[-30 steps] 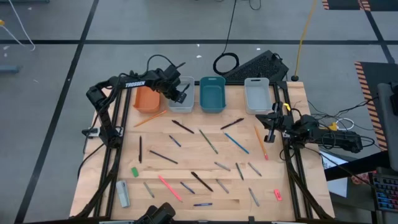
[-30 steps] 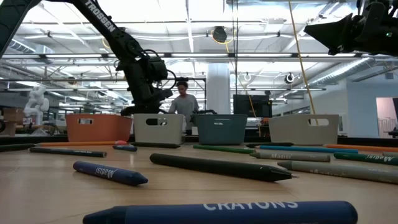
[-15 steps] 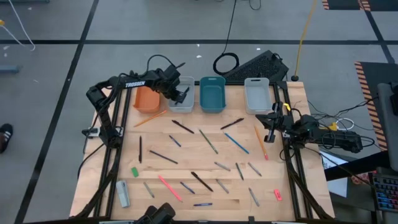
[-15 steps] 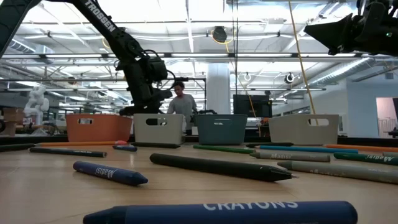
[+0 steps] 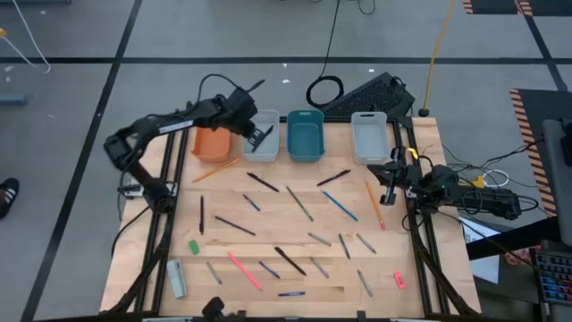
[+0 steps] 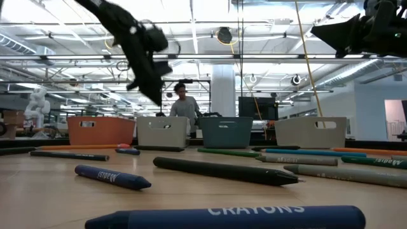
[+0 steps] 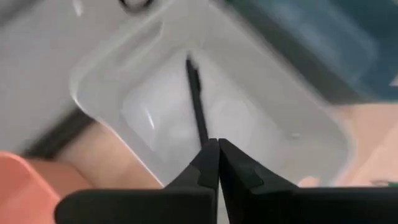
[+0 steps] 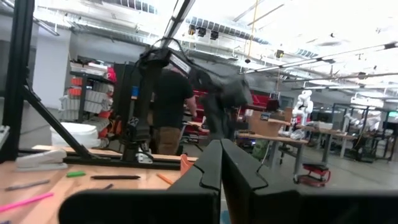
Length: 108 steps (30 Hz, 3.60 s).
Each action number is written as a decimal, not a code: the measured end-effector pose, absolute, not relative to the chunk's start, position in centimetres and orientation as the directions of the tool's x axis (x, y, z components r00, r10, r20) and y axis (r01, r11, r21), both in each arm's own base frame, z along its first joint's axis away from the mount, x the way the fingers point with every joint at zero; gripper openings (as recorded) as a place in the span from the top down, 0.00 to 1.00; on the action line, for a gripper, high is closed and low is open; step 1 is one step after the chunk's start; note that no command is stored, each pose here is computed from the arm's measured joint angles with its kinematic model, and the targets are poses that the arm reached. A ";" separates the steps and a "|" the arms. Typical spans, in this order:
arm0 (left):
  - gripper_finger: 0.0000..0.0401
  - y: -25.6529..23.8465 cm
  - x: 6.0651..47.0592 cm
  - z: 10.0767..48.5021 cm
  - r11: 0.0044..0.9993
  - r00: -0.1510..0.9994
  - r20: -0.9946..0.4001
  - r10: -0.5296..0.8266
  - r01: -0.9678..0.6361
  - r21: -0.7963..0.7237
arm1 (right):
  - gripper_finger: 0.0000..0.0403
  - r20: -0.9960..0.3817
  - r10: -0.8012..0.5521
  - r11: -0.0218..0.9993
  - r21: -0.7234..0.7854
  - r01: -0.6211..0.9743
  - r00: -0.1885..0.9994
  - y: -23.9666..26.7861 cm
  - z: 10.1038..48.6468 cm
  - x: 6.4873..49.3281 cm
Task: Sort crayons/erasers/pens/pencils in bins
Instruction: Put the blue colored pencil into the right gray bin
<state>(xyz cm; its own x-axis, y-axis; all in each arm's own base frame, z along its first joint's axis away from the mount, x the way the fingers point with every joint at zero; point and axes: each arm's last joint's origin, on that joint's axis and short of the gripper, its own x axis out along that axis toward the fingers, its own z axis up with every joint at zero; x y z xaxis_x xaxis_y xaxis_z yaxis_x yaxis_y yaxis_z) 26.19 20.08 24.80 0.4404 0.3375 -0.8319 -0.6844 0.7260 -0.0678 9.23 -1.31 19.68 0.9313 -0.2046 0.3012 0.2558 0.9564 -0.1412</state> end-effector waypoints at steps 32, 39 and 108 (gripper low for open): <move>0.98 5.4 22.1 20.0 0.965 0.952 -0.159 0.262 -0.262 0.023 | 1.00 -0.067 -0.392 0.907 0.140 0.398 0.917 -2.2 16.5 12.0; 0.97 5.0 20.6 18.5 0.964 0.962 -0.064 0.266 -0.265 0.031 | 1.00 -0.138 -0.391 0.889 0.201 0.412 0.910 -2.2 15.7 12.4; 0.96 5.0 20.5 18.0 0.965 0.959 -0.106 0.263 -0.260 0.047 | 0.68 -0.953 -0.122 0.781 0.080 0.619 0.276 0.4 14.2 24.1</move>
